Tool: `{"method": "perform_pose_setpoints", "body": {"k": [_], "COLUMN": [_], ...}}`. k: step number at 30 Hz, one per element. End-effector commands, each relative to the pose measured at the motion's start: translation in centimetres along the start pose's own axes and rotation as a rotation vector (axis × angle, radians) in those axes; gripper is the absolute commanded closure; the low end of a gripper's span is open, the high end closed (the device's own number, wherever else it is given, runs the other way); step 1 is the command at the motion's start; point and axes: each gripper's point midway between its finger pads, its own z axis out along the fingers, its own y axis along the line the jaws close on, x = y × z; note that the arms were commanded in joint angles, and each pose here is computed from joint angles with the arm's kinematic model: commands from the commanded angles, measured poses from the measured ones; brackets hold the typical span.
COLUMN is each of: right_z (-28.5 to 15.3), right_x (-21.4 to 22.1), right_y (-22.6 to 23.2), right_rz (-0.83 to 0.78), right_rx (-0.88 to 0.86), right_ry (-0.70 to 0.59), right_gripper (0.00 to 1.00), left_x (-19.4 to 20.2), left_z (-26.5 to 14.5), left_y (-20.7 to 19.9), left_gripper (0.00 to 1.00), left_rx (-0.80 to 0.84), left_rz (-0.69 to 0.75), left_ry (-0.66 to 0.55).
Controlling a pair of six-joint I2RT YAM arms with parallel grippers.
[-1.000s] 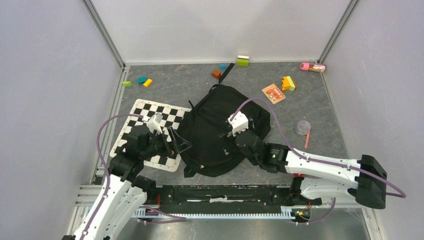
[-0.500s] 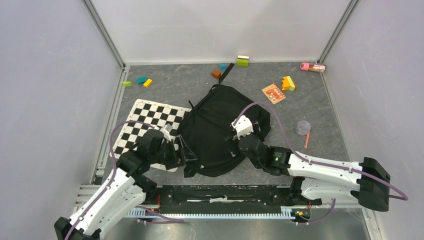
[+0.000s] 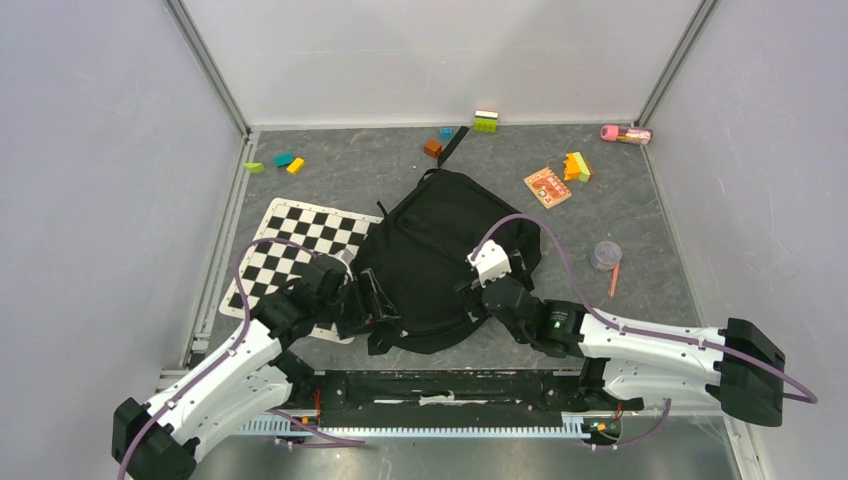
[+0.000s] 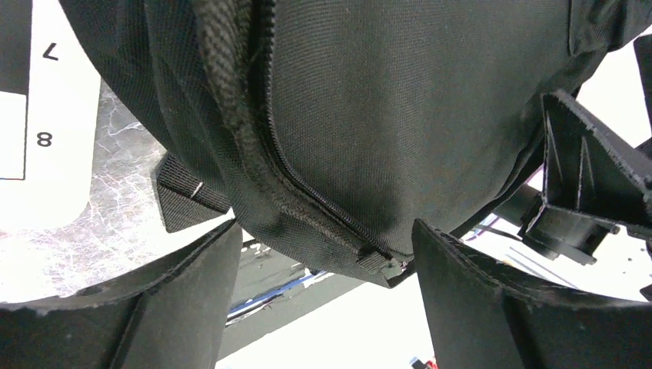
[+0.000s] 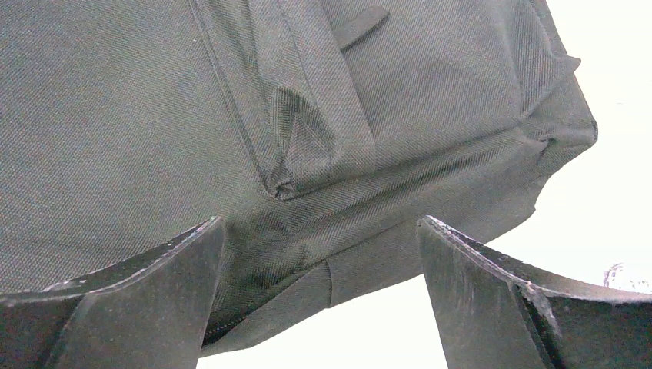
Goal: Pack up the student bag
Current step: Zip the student bag at the center of the board.
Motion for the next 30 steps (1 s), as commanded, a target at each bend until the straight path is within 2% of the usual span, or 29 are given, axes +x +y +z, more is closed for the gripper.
{"method": "perform_pose_setpoints", "body": {"k": [1,3,10,12,30], "right_z": [-0.2,-0.3,-0.2,-0.2,-0.1], "right_x": [-0.8,-0.6,-0.1,0.0,0.3], "right_y": [0.3,0.2,-0.1,-0.1,-0.1], "right_rz": [0.058,0.057,0.042,0.042,0.056], "right_rx": [-0.024,-0.025,-0.012,-0.01,-0.005], "right_ry": [-0.044,-0.044,-0.036,-0.034,-0.031], "right_gripper": [0.01,0.01,0.01,0.04,0.05], "left_x": [-1.7,-1.6,-0.8,-0.8,-0.9], "left_z": [0.0,0.0,-0.3,-0.7,-3.1], "left_y": [-0.8,-0.7,-1.0,-1.0,-4.1], "left_gripper": [0.17,0.21,0.46,0.53,0.55], "left_rx": [0.008,0.006,0.018,0.013,0.124], "left_rz": [-0.039,-0.045,-0.038,-0.031,-0.033], "left_ry": [-0.084,-0.083,-0.048,-0.053,-0.058]}}
